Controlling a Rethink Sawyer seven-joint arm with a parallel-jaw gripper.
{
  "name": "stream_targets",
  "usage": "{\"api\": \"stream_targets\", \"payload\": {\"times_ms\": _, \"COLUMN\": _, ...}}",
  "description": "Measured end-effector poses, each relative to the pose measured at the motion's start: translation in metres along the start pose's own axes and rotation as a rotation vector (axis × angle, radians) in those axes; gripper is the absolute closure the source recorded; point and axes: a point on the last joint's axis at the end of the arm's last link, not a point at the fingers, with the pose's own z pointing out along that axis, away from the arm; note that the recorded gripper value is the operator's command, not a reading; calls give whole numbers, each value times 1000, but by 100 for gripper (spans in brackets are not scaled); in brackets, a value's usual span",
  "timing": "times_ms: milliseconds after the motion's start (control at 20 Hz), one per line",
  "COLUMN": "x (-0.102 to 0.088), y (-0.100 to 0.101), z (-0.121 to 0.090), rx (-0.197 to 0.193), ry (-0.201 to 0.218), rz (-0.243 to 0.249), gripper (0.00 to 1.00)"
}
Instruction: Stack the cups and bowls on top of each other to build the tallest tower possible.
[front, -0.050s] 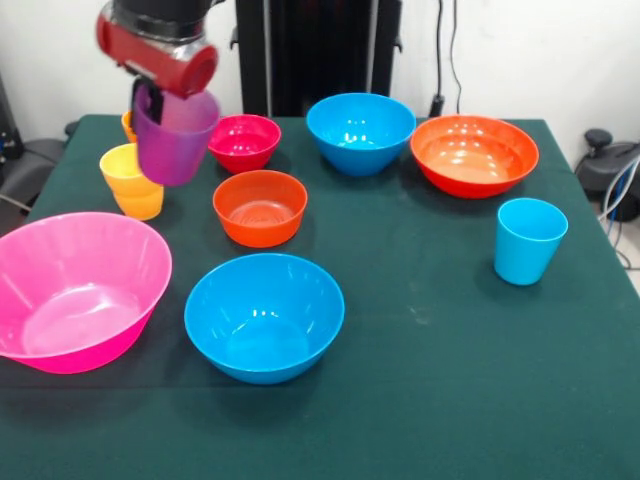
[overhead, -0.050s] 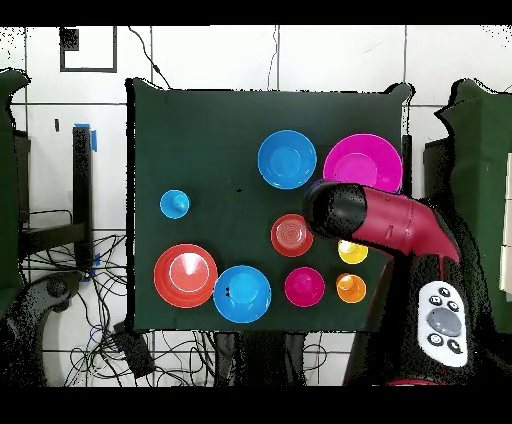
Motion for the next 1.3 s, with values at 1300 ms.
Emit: {"api": "stream_targets", "payload": {"times_ms": 1300, "x": 112, "y": 24, "z": 43, "rx": -27, "ry": 57, "rz": -99, "gripper": 100}}
